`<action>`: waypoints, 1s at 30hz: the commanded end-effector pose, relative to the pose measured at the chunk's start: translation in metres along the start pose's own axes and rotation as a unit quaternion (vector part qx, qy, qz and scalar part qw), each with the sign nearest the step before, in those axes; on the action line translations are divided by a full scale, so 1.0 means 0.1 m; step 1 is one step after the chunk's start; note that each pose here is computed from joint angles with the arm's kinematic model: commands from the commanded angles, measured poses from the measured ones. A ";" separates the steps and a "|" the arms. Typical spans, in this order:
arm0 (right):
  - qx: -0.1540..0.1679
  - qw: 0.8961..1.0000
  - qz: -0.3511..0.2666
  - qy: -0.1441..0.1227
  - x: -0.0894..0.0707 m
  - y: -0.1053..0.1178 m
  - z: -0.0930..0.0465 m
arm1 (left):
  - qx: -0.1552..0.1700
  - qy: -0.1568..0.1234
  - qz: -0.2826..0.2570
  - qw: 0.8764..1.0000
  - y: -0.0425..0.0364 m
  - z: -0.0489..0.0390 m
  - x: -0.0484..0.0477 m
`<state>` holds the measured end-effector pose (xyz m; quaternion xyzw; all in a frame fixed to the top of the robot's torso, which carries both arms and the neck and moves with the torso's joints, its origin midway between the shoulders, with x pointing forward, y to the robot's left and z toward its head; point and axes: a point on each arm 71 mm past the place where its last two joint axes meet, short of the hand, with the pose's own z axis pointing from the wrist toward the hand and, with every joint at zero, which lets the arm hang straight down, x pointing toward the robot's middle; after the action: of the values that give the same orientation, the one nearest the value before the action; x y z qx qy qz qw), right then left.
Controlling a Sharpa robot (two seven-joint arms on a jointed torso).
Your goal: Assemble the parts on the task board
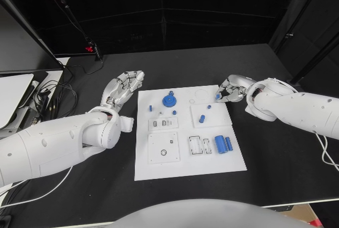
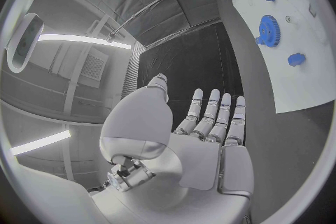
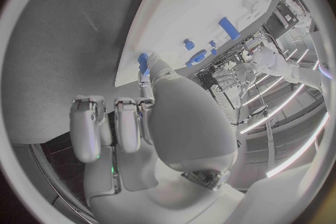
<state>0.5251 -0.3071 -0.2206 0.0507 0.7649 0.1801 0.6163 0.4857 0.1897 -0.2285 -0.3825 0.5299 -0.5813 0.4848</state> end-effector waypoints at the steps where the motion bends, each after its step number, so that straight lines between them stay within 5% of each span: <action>1: -0.023 0.998 0.006 -0.054 -0.08 0.05 -0.02 | 0.150 0.004 -0.001 0.989 -0.220 -0.026 0.005; 5: -0.038 0.995 0.029 -0.085 -0.12 0.10 -0.06 | 0.150 0.003 0.000 0.989 -0.217 -0.024 -0.005; 11: -0.057 0.992 0.064 -0.088 -0.12 0.25 -0.15 | 0.151 0.002 0.002 0.989 -0.215 -0.018 -0.006; 30: -0.121 0.987 0.103 -0.015 0.15 1.16 -0.22 | 0.151 0.002 0.002 0.989 -0.222 -0.027 0.009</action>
<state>0.4844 -0.2017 -0.1907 0.0469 0.7065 0.3428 0.6173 0.4858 0.1898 -0.2286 -0.3825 0.5298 -0.5808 0.4855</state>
